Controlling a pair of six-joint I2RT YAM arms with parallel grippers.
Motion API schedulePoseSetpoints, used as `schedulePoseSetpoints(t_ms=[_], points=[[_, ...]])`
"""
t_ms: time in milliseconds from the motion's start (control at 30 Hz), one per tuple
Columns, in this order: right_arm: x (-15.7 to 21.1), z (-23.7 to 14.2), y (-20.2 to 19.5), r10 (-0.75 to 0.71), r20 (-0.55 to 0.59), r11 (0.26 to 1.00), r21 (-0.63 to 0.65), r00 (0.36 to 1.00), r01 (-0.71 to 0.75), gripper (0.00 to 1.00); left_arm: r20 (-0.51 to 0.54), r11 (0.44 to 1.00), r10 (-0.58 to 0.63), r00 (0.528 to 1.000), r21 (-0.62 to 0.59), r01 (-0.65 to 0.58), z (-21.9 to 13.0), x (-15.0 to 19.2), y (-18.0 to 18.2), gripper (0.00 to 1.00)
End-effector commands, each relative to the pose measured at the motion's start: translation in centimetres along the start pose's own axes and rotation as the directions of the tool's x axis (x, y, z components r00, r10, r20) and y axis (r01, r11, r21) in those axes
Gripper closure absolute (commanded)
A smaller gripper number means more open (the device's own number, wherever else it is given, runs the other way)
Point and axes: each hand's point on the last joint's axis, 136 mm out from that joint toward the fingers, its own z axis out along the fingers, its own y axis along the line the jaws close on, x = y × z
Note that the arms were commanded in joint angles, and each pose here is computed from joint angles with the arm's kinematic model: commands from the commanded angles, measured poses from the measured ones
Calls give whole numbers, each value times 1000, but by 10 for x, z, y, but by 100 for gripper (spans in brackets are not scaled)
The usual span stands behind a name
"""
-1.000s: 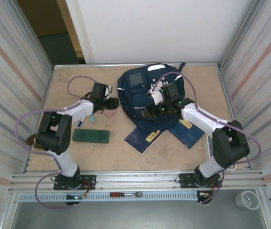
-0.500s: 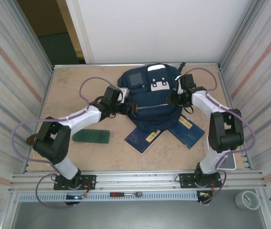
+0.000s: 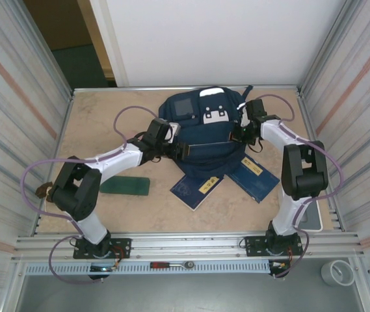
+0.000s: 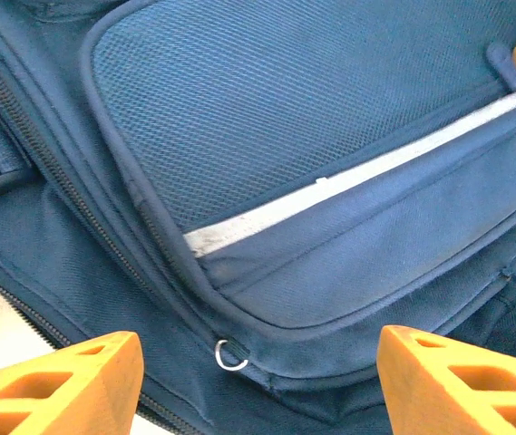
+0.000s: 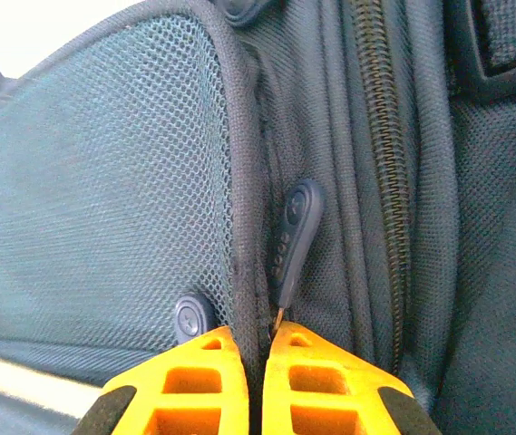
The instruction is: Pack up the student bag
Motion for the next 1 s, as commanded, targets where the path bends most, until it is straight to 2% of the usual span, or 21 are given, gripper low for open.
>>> schedulePoseSetpoints(t_ms=[0, 100, 200, 267, 433, 567, 700, 867, 967], points=[[-41, -76, 74, 80, 139, 932, -361, 987, -24, 100, 115, 987, 158, 981, -2, -159, -34, -29, -14, 29], [-58, -111, 101, 147, 171, 860, -508, 974, -40, 100, 184, 954, 297, 937, -18, -299, -53, -46, -25, 25], [-67, -124, 114, 183, 170, 824, -564, 968, -57, 100, 224, 909, 415, 882, -58, -413, -63, -58, -35, 20], [-72, -125, 119, 216, 150, 796, -599, 965, -85, 100, 220, 872, 488, 845, -77, -483, -62, -63, -43, 17], [-78, -118, 130, 244, 102, 751, -649, 964, -122, 100, 168, 805, 593, 787, -111, -583, -48, -71, -52, 13], [-75, -110, 131, 242, 65, 745, -652, 968, -142, 100, 122, 773, 634, 763, -110, -625, -33, -74, -53, 11], [-74, -102, 128, 242, 40, 745, -648, 969, -159, 100, 98, 752, 659, 746, -50, -658, -21, -66, -60, 10], [-74, -85, 124, 227, -4, 752, -634, 974, -178, 100, 135, 755, 653, 745, -39, -655, -34, -65, -65, 6], [-73, -79, 126, 222, -29, 748, -637, 975, -189, 100, 161, 738, 670, 724, -46, -673, -50, -59, -68, 6]])
